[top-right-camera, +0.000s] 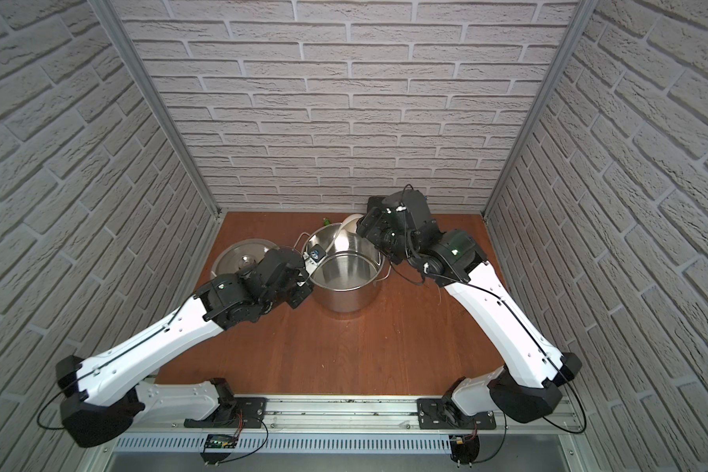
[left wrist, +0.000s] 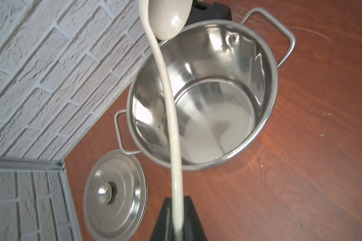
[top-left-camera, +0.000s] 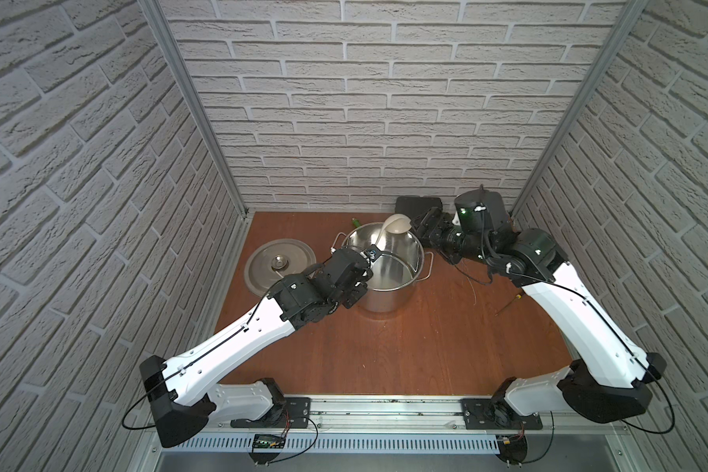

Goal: Stir the soup with a spoon
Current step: Adjust the spoon.

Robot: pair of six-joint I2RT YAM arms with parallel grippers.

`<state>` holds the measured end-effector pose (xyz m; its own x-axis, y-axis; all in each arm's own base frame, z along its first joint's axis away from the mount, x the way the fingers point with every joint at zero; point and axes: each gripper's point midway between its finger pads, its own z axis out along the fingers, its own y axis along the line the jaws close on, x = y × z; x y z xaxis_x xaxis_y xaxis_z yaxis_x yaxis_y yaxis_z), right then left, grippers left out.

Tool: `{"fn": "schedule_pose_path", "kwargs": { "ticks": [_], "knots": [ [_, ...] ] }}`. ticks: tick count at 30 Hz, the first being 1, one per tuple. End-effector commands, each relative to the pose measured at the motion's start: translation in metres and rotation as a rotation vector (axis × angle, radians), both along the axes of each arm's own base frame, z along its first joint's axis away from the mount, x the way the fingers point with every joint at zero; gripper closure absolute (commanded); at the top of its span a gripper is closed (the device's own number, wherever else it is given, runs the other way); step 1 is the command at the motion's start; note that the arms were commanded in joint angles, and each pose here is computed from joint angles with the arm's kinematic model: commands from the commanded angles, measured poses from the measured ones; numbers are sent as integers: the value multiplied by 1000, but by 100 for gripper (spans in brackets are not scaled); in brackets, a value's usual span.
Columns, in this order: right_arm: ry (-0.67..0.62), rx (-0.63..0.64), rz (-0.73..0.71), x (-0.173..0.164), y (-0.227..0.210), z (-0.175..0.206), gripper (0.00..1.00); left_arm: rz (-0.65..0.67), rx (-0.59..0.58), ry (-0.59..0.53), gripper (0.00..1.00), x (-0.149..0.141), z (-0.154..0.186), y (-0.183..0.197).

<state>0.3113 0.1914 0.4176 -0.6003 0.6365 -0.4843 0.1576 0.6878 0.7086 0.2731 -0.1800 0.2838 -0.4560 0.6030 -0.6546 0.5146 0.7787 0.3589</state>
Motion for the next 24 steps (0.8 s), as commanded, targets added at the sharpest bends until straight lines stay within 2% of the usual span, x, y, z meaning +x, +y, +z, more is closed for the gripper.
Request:
{"fn": "schedule_pose_path", "kwargs": {
  "ticks": [1, 4, 8, 11, 16, 21, 24],
  "knots": [
    [-208, -43, -33, -20, -34, 66, 20, 53, 21, 90, 100, -19, 18, 32],
    [-266, -147, -28, -28, -50, 81, 22, 46, 108, 216, 100, -30, 15, 40],
    [-278, -293, 26, -33, -57, 76, 28, 52, 163, 321, 100, -36, 14, 40],
    [-242, -427, 109, -32, -54, 55, 28, 61, 216, 372, 100, -39, 14, 42],
    [-118, -651, 193, -27, -57, -3, 25, 74, 268, 377, 100, -19, 15, 31],
    [-27, -678, 240, -33, -56, -45, 26, 92, 301, 368, 100, 7, 13, 15],
    [7, -669, 228, -38, -60, -56, 28, 100, 314, 379, 100, 17, 7, 6]
  ]
}}
